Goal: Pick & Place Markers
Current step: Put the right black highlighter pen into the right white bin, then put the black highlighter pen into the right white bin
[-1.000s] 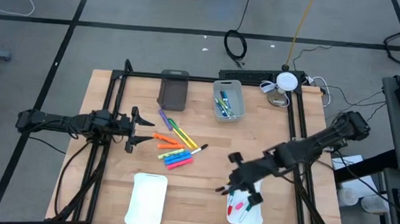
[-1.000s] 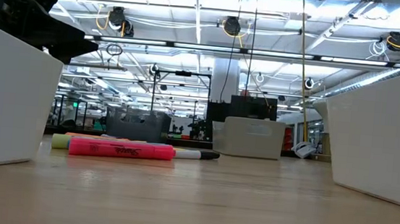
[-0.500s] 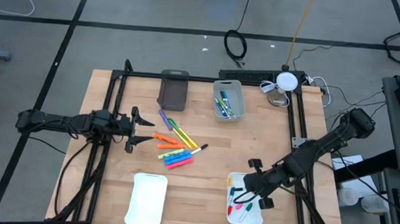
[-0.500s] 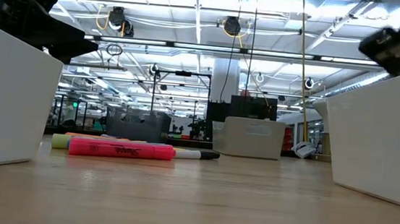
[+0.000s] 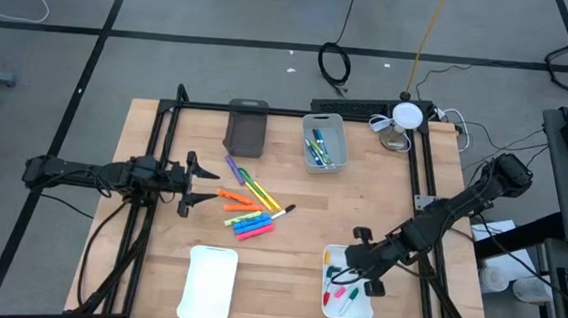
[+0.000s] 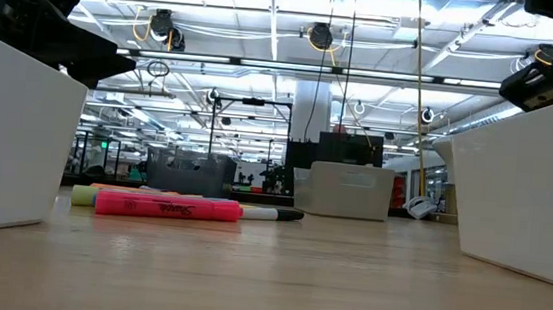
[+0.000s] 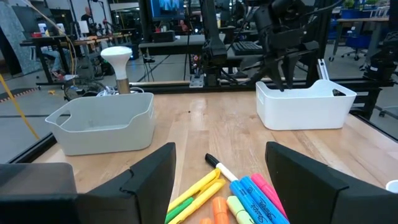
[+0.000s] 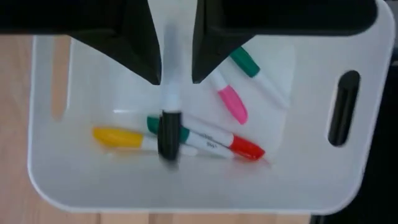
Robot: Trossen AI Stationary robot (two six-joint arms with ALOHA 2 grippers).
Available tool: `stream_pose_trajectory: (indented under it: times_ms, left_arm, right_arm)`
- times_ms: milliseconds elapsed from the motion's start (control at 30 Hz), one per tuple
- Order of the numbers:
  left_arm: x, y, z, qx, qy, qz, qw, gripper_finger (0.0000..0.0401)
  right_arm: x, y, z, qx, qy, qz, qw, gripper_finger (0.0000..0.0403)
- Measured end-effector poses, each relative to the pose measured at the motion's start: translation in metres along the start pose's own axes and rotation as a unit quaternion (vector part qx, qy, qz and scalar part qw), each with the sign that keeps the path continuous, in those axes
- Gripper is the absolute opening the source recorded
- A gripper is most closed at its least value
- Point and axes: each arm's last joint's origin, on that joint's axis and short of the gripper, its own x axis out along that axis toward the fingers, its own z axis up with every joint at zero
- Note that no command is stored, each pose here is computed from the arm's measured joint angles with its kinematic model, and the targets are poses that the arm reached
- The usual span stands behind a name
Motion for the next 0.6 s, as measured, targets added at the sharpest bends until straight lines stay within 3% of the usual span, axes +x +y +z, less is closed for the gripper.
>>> stream_pose_trajectory:
  times_ms: [267,467,600]
  left_arm:
    - [0.0,0.0,0.0,0.0,0.0,0.0,1.0,0.0251]
    - [0.0,0.0,0.0,0.0,0.0,0.0,1.0,0.0251]
    - [0.0,0.0,0.0,0.0,0.0,0.0,1.0,0.0251]
  right_arm:
    - [0.0,0.001,0.006,-0.013,-0.028,0.013,0.999,0.0118]
    - [-0.005,-0.004,0.036,-0.09,-0.143,0.032,0.985,0.0136]
    - [-0.013,-0.018,0.058,-0.119,-0.206,0.014,0.971,0.0143]
